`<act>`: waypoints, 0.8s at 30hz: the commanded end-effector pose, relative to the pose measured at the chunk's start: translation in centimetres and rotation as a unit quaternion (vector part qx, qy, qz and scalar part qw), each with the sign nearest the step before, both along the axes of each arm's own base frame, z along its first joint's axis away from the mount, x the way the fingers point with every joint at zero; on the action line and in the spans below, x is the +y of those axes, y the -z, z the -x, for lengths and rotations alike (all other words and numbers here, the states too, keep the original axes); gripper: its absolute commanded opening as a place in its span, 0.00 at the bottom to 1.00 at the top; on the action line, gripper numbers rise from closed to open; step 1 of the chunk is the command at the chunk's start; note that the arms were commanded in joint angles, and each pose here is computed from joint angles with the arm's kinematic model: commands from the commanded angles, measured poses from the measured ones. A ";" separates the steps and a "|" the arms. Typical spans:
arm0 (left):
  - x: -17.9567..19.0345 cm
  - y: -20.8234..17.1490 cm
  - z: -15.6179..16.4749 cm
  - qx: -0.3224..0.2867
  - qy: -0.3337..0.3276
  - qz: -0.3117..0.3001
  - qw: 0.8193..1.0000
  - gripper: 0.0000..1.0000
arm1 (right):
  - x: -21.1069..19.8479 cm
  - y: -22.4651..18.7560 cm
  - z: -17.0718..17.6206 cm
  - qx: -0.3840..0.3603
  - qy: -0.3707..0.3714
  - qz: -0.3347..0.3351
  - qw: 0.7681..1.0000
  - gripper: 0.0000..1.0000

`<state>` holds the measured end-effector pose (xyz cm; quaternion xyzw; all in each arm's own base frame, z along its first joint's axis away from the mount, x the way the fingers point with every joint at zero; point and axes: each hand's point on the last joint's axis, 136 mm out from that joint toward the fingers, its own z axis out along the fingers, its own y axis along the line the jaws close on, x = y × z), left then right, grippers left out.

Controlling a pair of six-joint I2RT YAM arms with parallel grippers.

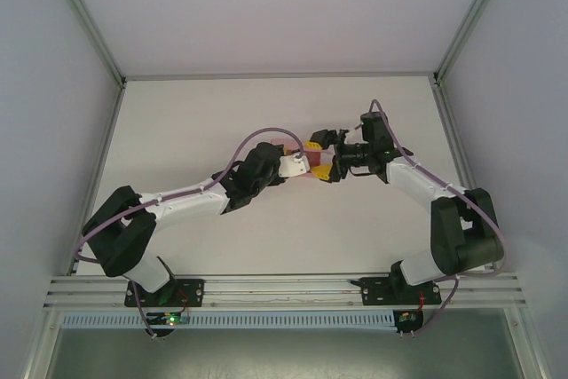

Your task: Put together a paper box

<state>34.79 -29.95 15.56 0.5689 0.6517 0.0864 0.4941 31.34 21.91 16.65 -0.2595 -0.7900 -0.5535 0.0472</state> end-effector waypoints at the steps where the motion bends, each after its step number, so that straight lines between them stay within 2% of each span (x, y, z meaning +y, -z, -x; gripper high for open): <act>1: -0.2 0.3 1.2 0.055 0.010 0.020 0.998 0.27 | -1.3 1.8 1.1 -0.007 -0.015 0.049 0.999 0.79; 3: -0.4 1.2 1.8 0.080 0.015 0.026 0.996 0.27 | -3.0 3.2 1.9 -0.004 -0.015 0.109 0.994 0.81; 6: -0.4 2.8 1.9 0.100 0.009 0.021 0.995 0.27 | -6.6 3.9 1.0 -0.032 0.016 0.189 0.981 0.85; 10: -0.2 2.4 1.8 0.099 -0.005 0.034 0.994 0.28 | -8.0 2.8 -1.4 -0.069 0.039 0.216 0.973 0.89; 12: 0.0 0.3 2.2 0.092 -0.010 0.069 0.993 0.41 | -7.7 2.0 -2.3 -0.078 0.035 0.204 0.975 0.95; 13: 0.2 -1.0 2.6 0.089 -0.008 0.088 0.992 0.52 | -7.6 1.5 -2.7 -0.085 0.038 0.199 0.976 0.95; 14: 0.4 -2.6 3.0 0.084 -0.010 0.115 0.990 0.79 | -7.8 1.1 -3.4 -0.092 0.044 0.201 0.974 0.98; 15: 0.6 -4.2 3.1 0.079 -0.016 0.142 0.987 0.97 | -8.1 1.0 -4.0 -0.099 0.051 0.212 0.971 0.98; 16: 0.9 -5.8 3.3 0.079 -0.026 0.169 0.982 1.00 | -8.4 1.0 -4.6 -0.104 0.057 0.226 0.967 0.98; 18: 2.0 -8.6 2.5 0.100 -0.074 0.235 0.964 1.00 | -8.7 1.9 -5.4 -0.099 0.054 0.258 0.960 0.98; 19: 2.8 -9.7 1.5 0.115 -0.114 0.269 0.949 1.00 | -8.6 2.6 -5.4 -0.093 0.047 0.272 0.957 0.98; 22: 6.4 -10.1 -2.1 0.187 -0.256 0.336 0.887 1.00 | -7.5 4.7 -5.5 -0.090 0.024 0.302 0.949 0.98; 24: 7.8 -8.7 -4.4 0.240 -0.310 0.353 0.850 1.00 | -6.5 6.0 -5.5 -0.087 0.007 0.309 0.947 0.98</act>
